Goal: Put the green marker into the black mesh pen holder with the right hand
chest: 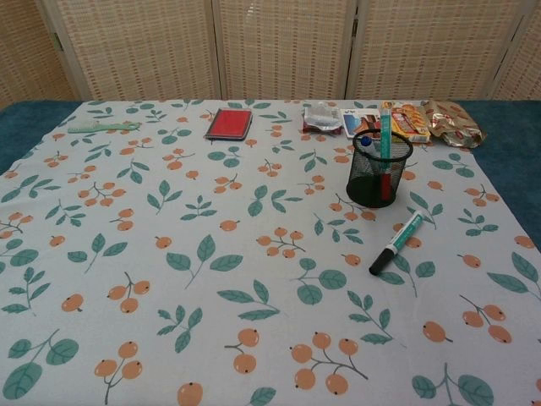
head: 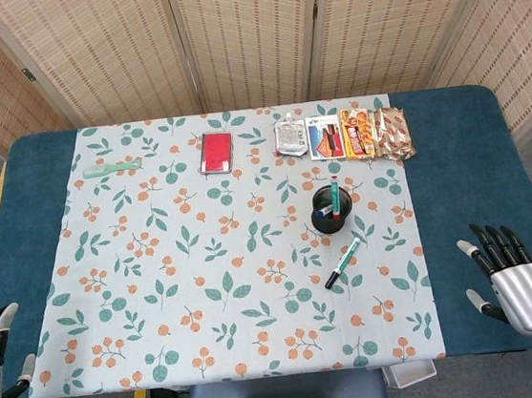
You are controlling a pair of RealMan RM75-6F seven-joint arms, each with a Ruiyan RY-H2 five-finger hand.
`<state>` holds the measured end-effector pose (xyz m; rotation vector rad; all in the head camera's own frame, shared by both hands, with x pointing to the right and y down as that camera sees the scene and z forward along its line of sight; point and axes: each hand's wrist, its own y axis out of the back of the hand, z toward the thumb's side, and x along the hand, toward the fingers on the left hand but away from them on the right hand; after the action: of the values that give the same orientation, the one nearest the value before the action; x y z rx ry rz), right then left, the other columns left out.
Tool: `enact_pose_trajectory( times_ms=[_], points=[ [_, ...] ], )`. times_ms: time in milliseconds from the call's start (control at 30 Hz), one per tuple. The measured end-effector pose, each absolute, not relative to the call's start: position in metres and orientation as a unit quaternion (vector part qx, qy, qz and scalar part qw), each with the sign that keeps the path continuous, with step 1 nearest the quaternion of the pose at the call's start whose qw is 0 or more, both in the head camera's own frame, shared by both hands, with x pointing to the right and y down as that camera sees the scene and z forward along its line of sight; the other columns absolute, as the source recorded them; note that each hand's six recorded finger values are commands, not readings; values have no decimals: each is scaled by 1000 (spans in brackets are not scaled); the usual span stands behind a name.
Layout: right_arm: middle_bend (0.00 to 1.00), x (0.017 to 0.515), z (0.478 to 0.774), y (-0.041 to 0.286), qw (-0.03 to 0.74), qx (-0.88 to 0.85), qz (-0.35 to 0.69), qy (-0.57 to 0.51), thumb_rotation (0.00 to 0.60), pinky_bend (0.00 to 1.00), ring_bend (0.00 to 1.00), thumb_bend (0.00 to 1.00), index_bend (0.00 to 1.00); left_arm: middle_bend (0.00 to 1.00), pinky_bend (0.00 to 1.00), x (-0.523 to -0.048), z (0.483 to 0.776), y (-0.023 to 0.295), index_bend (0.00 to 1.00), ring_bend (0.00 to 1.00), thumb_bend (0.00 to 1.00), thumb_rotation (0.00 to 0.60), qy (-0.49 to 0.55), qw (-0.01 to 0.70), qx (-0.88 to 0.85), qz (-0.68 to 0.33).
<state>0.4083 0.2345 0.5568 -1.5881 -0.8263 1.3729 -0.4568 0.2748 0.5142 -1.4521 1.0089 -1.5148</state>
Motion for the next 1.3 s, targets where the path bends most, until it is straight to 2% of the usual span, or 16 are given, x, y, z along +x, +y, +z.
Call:
enact_pose_trajectory(
  times_ms=[500,900,1300],
  points=[
    [0,392,578,233,436,-669,536,-275,600,0,0,272,156,163,265,-457,513,273,35,58,401,600,402,395,-575,-593],
    [0,317,612,192,535,-706,440,-145,600,0,0,290,367,163,265,-457,515,274,36,58,400,600,401,398,-568,-599],
    [0,259,665,185,553,-718,418,-69,600,0,0,305,383,163,265,-460,510,274,35,58,400,600,410,395,-564,-598]
  ],
)
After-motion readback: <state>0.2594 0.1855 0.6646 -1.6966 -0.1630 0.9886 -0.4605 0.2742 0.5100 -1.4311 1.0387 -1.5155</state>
